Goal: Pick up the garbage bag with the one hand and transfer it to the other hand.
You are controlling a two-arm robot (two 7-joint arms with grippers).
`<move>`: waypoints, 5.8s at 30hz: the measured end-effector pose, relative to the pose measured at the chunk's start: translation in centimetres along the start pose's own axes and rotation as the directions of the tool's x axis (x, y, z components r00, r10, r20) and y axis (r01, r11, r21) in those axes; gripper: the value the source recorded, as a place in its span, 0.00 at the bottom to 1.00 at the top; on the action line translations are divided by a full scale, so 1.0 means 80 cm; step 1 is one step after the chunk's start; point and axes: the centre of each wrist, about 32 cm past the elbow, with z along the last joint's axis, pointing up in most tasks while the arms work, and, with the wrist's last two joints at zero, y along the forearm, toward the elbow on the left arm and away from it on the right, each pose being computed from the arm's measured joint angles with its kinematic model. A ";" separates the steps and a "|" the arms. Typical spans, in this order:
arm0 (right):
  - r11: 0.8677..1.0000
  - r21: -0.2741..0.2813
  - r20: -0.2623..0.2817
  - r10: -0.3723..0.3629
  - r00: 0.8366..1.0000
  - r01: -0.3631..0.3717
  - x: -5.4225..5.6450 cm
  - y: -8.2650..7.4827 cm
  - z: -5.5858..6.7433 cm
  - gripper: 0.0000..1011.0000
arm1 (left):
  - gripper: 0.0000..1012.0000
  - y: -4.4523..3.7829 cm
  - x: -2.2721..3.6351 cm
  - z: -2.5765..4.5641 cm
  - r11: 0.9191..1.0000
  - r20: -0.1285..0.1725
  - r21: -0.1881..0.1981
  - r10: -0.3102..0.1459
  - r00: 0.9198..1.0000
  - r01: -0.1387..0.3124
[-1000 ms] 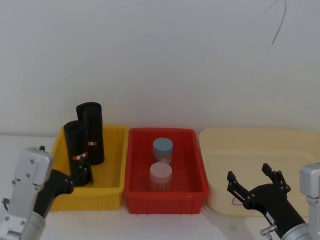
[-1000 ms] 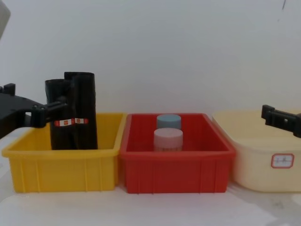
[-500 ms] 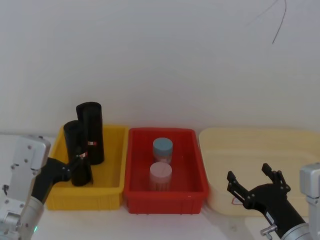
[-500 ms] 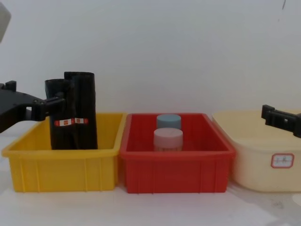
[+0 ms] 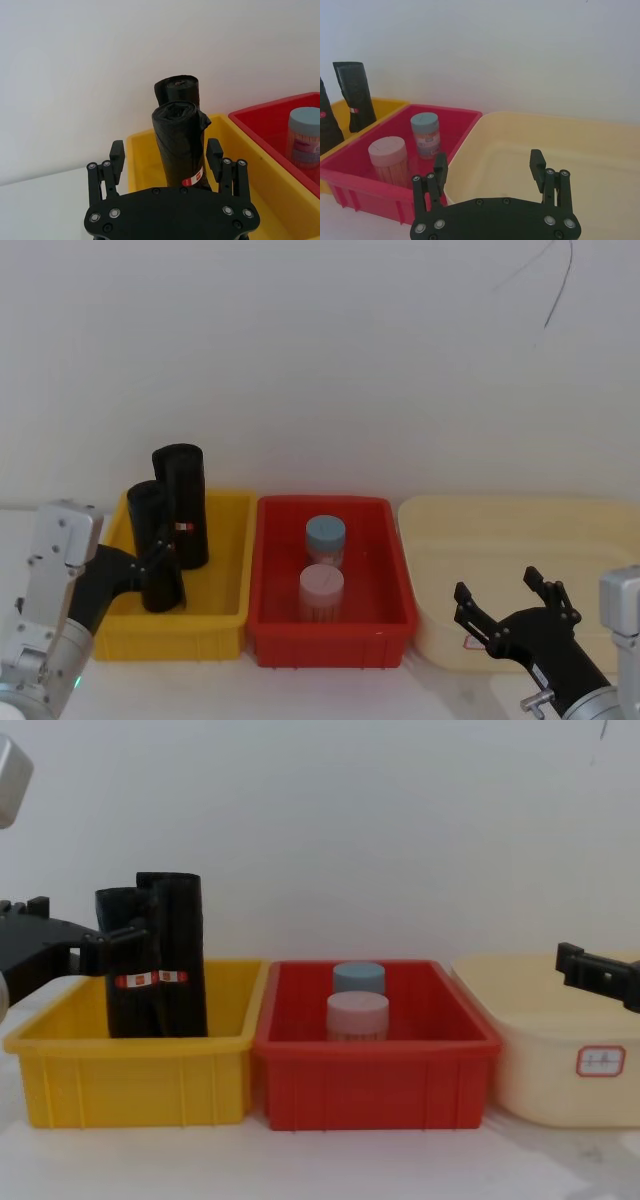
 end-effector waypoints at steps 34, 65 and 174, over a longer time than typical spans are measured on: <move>1.000 0.000 0.000 0.000 1.000 0.000 0.000 0.000 0.000 0.99 | 0.92 -0.055 0.0038 -0.0285 0.998 -0.120 -0.016 -0.065 0.991 0.064; 1.000 0.000 0.000 0.000 1.000 0.000 0.000 0.000 0.000 0.99 | 0.39 -0.073 -0.0185 0.0147 0.968 -0.109 -0.142 -0.224 0.969 0.208; 0.967 0.154 0.087 0.191 0.978 -0.203 -0.014 0.115 0.009 0.99 | 0.38 -0.121 -0.1413 0.0830 0.752 -0.092 -0.387 -0.608 0.789 0.534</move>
